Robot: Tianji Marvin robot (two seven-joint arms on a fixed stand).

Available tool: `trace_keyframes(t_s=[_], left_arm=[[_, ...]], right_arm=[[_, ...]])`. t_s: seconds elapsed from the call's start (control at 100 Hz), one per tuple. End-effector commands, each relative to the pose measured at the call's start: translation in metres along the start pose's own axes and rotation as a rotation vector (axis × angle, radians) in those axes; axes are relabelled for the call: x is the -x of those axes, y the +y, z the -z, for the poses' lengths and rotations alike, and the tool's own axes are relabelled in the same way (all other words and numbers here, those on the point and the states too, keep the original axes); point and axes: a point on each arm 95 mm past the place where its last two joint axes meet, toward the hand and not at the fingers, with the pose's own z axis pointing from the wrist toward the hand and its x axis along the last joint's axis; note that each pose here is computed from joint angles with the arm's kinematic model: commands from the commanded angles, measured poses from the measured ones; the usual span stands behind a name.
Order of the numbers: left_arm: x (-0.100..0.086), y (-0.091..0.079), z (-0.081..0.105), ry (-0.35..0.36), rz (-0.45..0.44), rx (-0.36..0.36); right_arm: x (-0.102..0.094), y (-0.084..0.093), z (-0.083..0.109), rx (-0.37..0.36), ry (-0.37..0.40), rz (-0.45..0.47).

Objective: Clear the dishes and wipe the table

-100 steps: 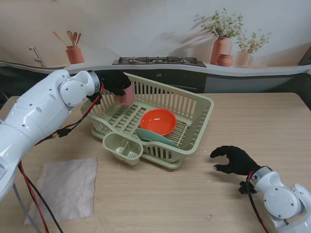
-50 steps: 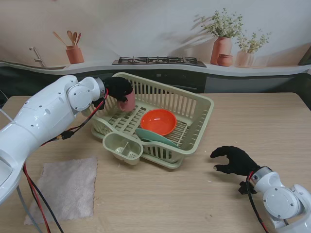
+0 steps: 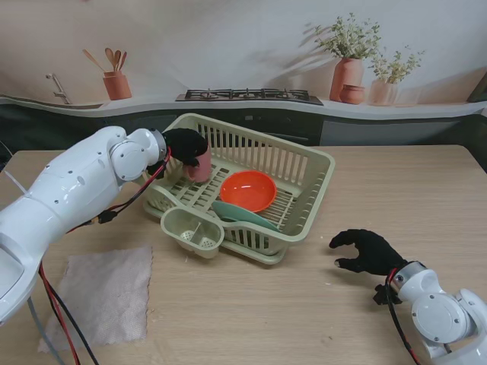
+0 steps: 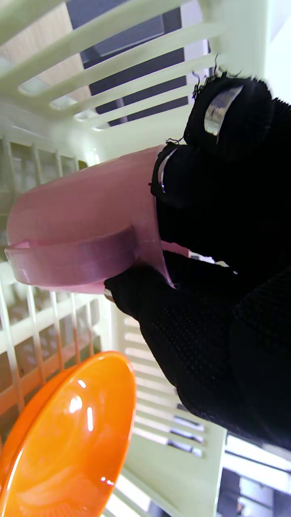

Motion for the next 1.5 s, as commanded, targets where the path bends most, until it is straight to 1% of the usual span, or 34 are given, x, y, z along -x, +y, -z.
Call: trace_keyframes(t_s=[0.0, 0.39, 0.7, 0.95, 1.14, 1.49], left_arm=[[-0.003, 0.000, -0.004, 0.002, 0.001, 0.009], [-0.005, 0.013, -0.004, -0.022, 0.009, 0.045], [-0.005, 0.016, 0.000, -0.017, 0.002, 0.050], [-0.004, 0.015, 0.002, -0.006, -0.003, 0.048], [-0.004, 0.011, 0.005, 0.010, -0.008, 0.029], [-0.003, 0.003, 0.013, 0.008, -0.033, -0.002]], right_arm=[[0.000, -0.004, 0.001, -0.016, 0.002, 0.001], [0.000, -0.005, 0.001, -0.017, 0.001, -0.001], [0.000, -0.005, 0.000, -0.018, 0.005, 0.000], [0.000, -0.006, -0.001, -0.021, 0.007, -0.001], [0.000, -0.007, -0.001, -0.023, 0.006, -0.002], [0.000, -0.007, -0.001, -0.021, 0.007, -0.001]])
